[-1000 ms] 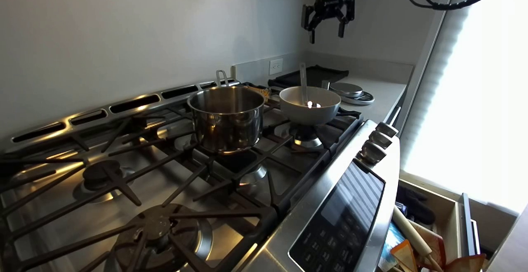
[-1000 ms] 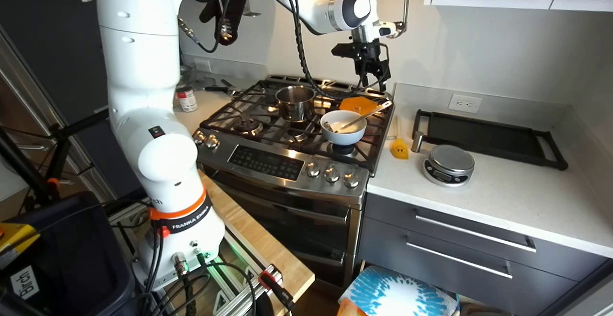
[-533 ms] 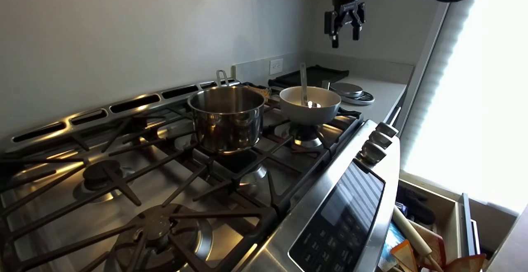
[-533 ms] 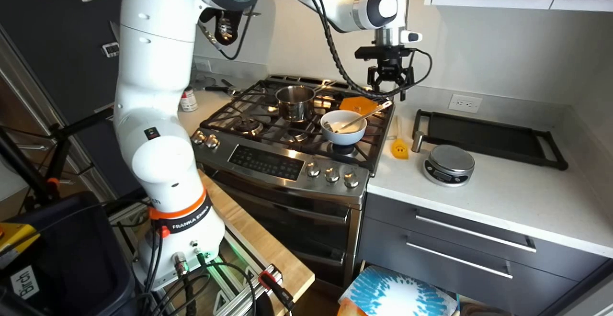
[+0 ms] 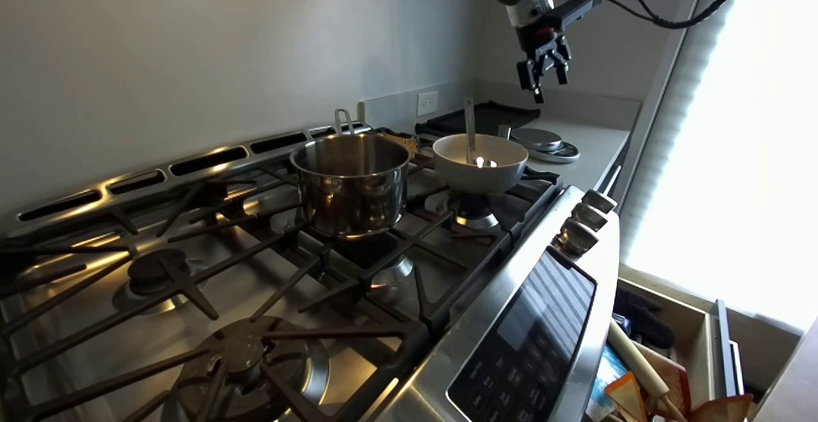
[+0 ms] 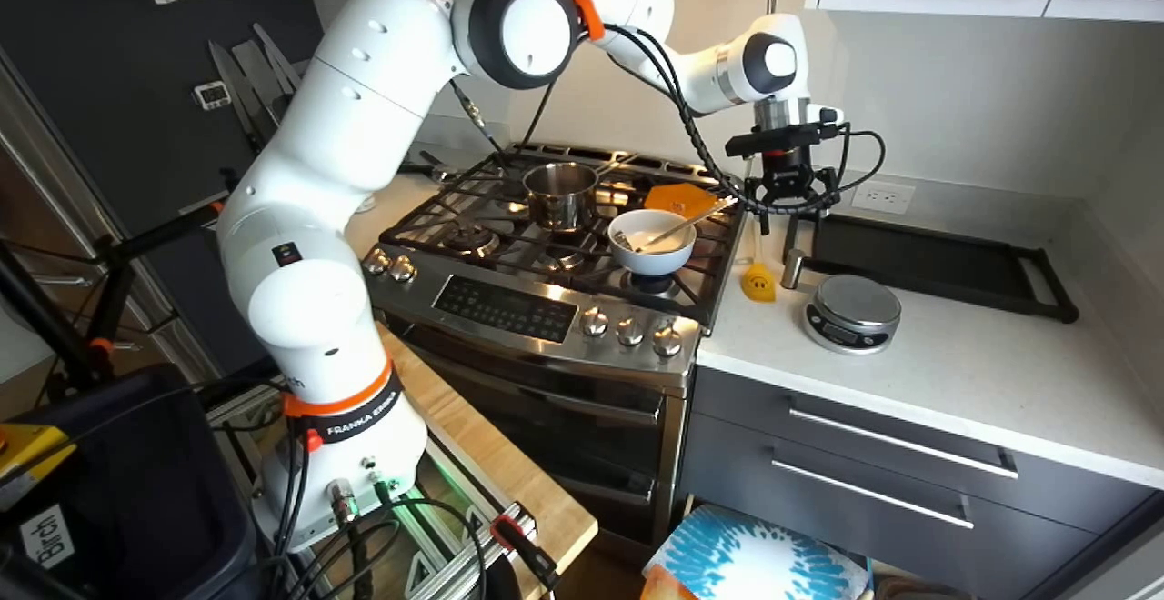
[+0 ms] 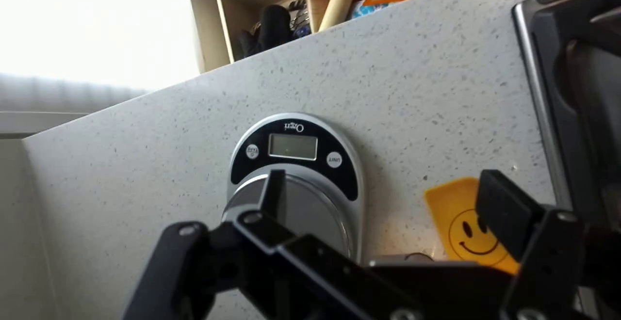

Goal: Pick up the spatula and put it in the silver pot

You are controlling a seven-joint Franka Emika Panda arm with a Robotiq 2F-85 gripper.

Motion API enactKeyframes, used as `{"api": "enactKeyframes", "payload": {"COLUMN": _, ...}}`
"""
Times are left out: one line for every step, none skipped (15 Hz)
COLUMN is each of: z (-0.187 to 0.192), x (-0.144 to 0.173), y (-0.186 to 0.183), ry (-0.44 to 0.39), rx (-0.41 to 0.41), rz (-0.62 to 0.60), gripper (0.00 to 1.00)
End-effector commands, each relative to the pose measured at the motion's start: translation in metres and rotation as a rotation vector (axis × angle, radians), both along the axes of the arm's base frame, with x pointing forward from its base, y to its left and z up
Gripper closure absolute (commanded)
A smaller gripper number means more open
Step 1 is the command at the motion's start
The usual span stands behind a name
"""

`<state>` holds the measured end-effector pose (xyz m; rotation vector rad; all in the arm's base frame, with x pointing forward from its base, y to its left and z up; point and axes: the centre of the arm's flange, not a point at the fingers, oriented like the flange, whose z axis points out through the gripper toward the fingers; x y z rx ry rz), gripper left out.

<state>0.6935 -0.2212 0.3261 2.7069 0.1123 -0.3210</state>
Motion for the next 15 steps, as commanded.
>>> {"api": "enactKeyframes", "payload": {"z": -0.001, "x": 0.003, "y": 0.001, "ry": -0.003, "rx": -0.007, "rz": 0.003, "gripper": 0.00}}
{"api": "enactKeyframes", "payload": {"z": 0.000, "x": 0.005, "y": 0.002, "ry": -0.006, "rx": -0.011, "rz": 0.005, "gripper": 0.00}}
{"api": "enactKeyframes", "payload": {"z": 0.002, "x": 0.000, "y": -0.003, "ry": 0.041, "rx": 0.078, "rz": 0.078, "gripper": 0.00}}
{"api": "enactKeyframes", "payload": {"z": -0.003, "x": 0.000, "y": -0.007, "ry": 0.077, "rx": 0.121, "rz": 0.093, "gripper": 0.00}}
{"api": "enactKeyframes", "payload": {"z": -0.013, "x": -0.001, "y": -0.013, "ry": 0.122, "rx": 0.146, "rz": 0.101, "gripper": 0.00}}
{"api": "enactKeyframes", "payload": {"z": -0.020, "x": -0.004, "y": -0.023, "ry": 0.163, "rx": 0.175, "rz": 0.121, "gripper": 0.00}}
{"api": "enactKeyframes", "payload": {"z": -0.027, "x": -0.007, "y": -0.031, "ry": 0.174, "rx": 0.218, "rz": 0.164, "gripper": 0.00}}
{"api": "enactKeyframes", "payload": {"z": -0.033, "x": -0.009, "y": -0.036, "ry": 0.187, "rx": 0.258, "rz": 0.198, "gripper": 0.00}}
{"api": "enactKeyframes", "payload": {"z": -0.041, "x": -0.011, "y": -0.042, "ry": 0.174, "rx": 0.288, "rz": 0.256, "gripper": 0.00}}
{"api": "enactKeyframes", "payload": {"z": -0.045, "x": -0.016, "y": -0.043, "ry": 0.175, "rx": 0.320, "rz": 0.298, "gripper": 0.00}}
{"api": "enactKeyframes", "payload": {"z": -0.048, "x": -0.020, "y": -0.039, "ry": 0.175, "rx": 0.356, "rz": 0.337, "gripper": 0.00}}
{"api": "enactKeyframes", "payload": {"z": -0.050, "x": -0.026, "y": -0.034, "ry": 0.162, "rx": 0.386, "rz": 0.379, "gripper": 0.00}}
{"api": "enactKeyframes", "payload": {"z": -0.049, "x": -0.029, "y": -0.030, "ry": 0.155, "rx": 0.419, "rz": 0.419, "gripper": 0.00}}
{"api": "enactKeyframes", "payload": {"z": -0.046, "x": -0.031, "y": -0.031, "ry": 0.140, "rx": 0.455, "rz": 0.451, "gripper": 0.00}}
{"api": "enactKeyframes", "payload": {"z": -0.044, "x": -0.030, "y": -0.030, "ry": 0.126, "rx": 0.488, "rz": 0.484, "gripper": 0.00}}
